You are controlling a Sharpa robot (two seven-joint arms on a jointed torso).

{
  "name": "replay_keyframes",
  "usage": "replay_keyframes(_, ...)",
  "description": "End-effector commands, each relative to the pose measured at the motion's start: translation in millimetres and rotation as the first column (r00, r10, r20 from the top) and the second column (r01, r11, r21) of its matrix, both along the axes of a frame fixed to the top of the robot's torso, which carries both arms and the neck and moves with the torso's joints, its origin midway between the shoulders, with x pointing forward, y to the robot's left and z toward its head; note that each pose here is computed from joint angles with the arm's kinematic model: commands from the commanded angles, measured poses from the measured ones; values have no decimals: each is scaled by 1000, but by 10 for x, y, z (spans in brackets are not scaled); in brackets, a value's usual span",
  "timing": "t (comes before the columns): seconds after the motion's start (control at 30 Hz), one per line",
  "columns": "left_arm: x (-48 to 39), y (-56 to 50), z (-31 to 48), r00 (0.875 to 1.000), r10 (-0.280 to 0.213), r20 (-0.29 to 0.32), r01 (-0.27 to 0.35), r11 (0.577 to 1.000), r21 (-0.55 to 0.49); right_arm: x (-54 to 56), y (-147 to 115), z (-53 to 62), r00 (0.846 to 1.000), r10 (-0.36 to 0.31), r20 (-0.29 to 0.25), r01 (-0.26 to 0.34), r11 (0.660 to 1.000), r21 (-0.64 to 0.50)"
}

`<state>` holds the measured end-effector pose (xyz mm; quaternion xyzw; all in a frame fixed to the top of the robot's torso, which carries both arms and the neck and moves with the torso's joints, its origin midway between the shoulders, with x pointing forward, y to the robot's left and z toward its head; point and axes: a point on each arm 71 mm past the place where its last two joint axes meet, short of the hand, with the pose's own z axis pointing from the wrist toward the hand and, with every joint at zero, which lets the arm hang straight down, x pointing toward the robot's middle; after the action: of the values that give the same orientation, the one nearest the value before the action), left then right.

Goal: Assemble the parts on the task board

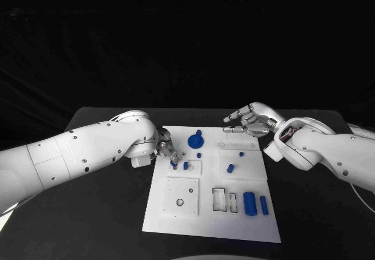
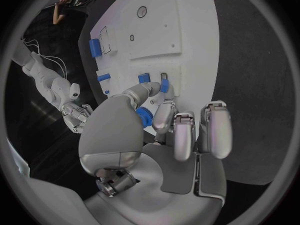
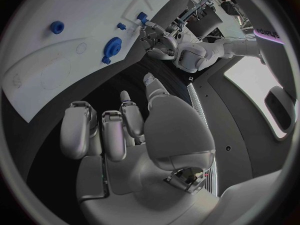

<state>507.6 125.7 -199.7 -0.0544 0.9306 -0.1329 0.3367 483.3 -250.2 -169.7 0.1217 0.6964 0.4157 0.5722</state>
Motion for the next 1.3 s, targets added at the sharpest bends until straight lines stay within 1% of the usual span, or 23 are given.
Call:
replay_keyframes(0.03,-47,42,-85,999,19,-51,-16,997,74,-10,17,-4,1000,19,-4,-19,1000,0)
replay_keyframes(0.4,-72,41,-101,997,6,-73,0,996,85,-9,16,-6,1000,20,-6,-20,1000,-1)
replay_keyframes(0.67,-79,45,-117,997,26,-70,-21,997,69,-9,14,-6,1000,19,-6,-19,1000,-1)
replay_keyframes(0.97,-78,74,-132,997,37,-74,-32,997,76,-10,12,-6,1000,19,-6,-19,1000,-1)
replay_keyframes(1.3,-89,103,-149,994,37,-101,-27,995,95,-11,10,-5,1000,19,-6,-19,1000,-1)
